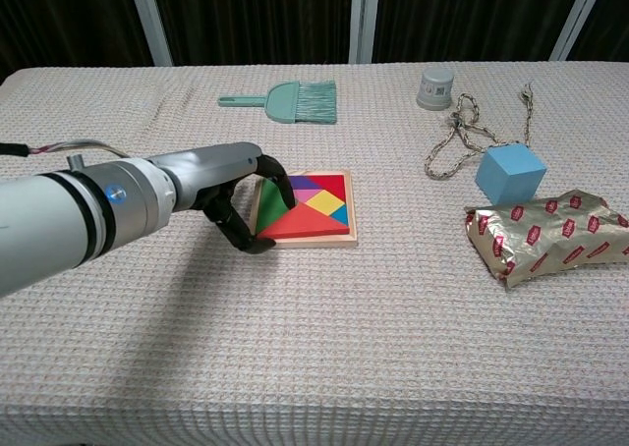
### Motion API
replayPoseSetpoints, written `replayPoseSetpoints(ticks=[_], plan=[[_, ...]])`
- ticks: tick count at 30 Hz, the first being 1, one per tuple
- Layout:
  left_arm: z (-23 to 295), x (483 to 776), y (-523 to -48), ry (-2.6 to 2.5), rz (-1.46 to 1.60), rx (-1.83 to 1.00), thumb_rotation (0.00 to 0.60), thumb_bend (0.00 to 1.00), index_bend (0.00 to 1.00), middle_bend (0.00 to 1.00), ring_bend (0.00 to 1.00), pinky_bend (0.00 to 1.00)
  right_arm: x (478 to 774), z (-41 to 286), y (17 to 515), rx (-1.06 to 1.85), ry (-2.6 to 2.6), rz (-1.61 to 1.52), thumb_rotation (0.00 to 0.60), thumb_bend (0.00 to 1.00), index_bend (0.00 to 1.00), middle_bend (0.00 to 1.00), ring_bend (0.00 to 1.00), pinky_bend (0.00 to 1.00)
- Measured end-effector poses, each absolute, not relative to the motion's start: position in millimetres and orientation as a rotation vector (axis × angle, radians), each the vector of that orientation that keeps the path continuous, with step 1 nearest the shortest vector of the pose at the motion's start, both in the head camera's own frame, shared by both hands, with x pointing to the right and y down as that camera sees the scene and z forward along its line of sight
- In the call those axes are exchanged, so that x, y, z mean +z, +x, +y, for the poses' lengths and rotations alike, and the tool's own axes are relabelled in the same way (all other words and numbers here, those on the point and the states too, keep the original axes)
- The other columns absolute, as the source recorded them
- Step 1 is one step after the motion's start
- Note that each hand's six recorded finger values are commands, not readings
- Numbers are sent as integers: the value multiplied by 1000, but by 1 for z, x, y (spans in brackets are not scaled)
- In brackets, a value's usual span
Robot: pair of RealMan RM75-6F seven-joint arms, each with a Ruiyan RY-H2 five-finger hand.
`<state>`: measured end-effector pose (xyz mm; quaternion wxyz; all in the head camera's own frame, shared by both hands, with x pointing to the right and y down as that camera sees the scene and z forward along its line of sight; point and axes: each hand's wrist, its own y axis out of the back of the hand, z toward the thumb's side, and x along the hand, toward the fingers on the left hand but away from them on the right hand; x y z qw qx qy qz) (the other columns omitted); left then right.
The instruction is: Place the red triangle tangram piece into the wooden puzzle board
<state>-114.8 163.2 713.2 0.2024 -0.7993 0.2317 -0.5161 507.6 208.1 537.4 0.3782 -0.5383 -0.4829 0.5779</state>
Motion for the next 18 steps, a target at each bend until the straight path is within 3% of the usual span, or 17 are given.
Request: replayPoseSetpoints(ticks=[18], plan=[[162,691,-115,-2232,687,-1364,600,295,282,54,0,0,538,208,508,1480,-1378,-1234,600,249,0,0,0,0]])
